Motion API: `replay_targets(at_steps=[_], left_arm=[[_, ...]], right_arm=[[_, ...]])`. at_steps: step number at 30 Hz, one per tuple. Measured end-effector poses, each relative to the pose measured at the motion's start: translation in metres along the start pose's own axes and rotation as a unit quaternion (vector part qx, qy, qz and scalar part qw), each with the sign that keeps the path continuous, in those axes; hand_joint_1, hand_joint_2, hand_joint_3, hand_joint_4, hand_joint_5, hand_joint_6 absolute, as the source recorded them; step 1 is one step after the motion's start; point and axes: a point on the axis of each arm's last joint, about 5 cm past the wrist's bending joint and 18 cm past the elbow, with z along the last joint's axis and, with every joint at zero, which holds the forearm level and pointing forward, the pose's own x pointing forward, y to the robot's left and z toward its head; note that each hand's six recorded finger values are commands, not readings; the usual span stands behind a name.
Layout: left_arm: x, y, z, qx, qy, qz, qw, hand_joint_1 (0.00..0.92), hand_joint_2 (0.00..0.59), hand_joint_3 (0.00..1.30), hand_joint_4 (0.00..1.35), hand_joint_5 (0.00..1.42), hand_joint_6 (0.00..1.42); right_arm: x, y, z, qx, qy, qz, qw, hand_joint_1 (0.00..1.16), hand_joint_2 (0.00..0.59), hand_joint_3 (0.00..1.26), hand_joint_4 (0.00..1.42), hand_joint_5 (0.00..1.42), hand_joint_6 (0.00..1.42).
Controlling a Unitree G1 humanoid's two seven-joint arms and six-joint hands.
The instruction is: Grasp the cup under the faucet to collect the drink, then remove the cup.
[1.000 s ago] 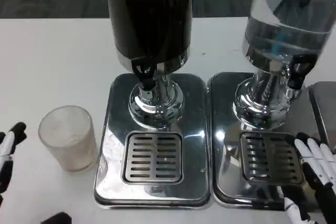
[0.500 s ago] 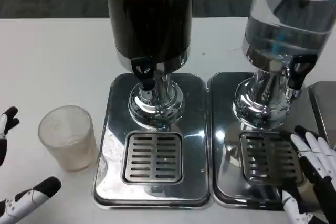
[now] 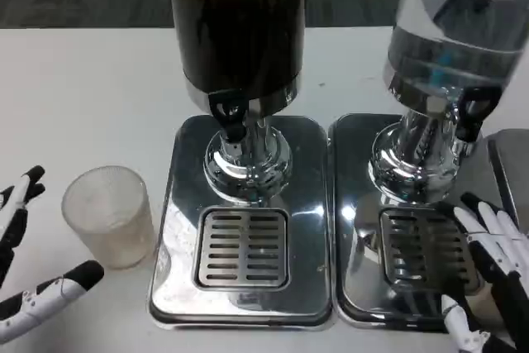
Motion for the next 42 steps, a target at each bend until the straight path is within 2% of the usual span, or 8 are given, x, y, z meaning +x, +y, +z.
replay_targets(at_steps=[17,22,42], left_arm=[[0.031,-0.009,-0.0016,-0.004,-0.017,-0.041,0.9990,0.000,0.005,0.00,0.00,0.00,0.00],[0.037,-0.010,-0.0044,-0.005,-0.015,-0.046,0.9988,0.000,0.005,0.00,0.00,0.00,0.00],[0.057,-0.009,-0.0049,-0.009,-0.023,-0.052,0.9983,0.000,0.012,0.00,0.00,0.00,0.00]], right_arm=[[0.005,-0.0014,0.0002,0.009,-0.005,-0.007,0.9999,0.40,0.586,0.12,0.00,0.00,0.08],[0.005,-0.0015,0.0002,0.012,-0.005,-0.007,0.9999,0.41,0.586,0.12,0.00,0.00,0.08],[0.006,-0.0042,-0.0015,0.020,0.001,-0.014,0.9997,0.40,0.586,0.13,0.00,0.00,0.09]])
